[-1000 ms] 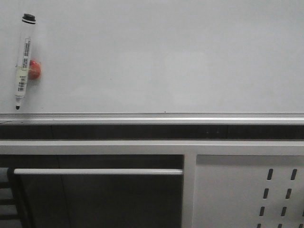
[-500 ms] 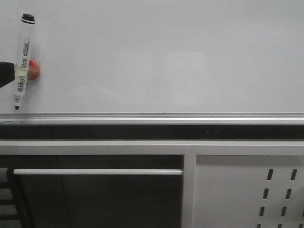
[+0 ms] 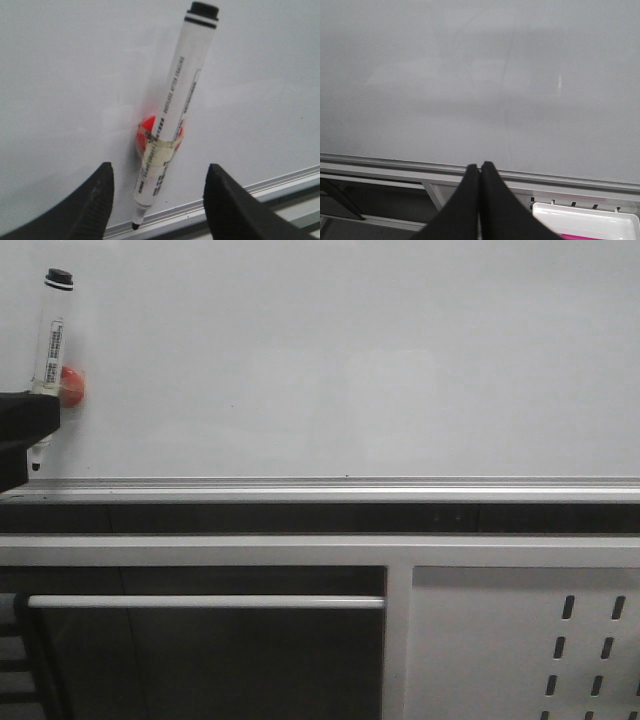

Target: Write number 1 on whiteboard

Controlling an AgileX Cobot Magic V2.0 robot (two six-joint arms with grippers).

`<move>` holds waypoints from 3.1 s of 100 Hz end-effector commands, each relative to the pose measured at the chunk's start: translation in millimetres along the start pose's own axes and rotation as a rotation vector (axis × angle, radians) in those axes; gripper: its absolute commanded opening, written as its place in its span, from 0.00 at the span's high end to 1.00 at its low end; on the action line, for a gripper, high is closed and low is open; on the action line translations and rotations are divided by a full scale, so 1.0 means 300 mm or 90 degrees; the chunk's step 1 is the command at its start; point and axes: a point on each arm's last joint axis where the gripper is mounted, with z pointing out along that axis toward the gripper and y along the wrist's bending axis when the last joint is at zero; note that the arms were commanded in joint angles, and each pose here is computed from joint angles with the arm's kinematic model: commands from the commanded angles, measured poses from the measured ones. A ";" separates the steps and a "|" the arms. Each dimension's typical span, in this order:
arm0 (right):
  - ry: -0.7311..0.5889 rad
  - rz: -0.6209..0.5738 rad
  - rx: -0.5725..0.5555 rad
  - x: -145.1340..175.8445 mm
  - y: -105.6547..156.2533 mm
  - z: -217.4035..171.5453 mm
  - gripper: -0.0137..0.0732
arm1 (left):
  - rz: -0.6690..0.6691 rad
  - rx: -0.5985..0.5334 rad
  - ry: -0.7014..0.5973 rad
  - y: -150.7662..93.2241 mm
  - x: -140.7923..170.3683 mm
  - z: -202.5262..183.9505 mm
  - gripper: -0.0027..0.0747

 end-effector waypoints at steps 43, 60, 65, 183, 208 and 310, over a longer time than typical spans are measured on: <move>-0.047 -0.004 -0.004 -0.041 0.003 -0.002 0.91 | -0.009 -0.014 -0.080 -0.005 -0.036 0.070 0.53; -0.047 -0.004 -0.004 -0.041 0.003 -0.002 0.91 | -0.010 -0.033 -0.085 0.003 -0.038 0.069 0.65; -0.047 -0.004 -0.004 -0.041 0.003 -0.002 0.91 | -0.012 -0.037 -0.086 0.005 -0.039 0.069 0.74; -0.047 -0.004 -0.004 -0.041 0.003 -0.002 0.91 | 0.019 0.168 -0.169 -0.072 -0.076 -0.085 0.99; -0.083 -0.002 -0.008 -0.058 0.005 -0.004 0.91 | 0.027 0.295 -0.167 -0.128 -0.074 -0.108 0.99; 0.162 -0.059 -0.217 -0.029 0.086 0.192 0.91 | 0.181 0.569 0.156 -0.260 -0.336 0.099 0.99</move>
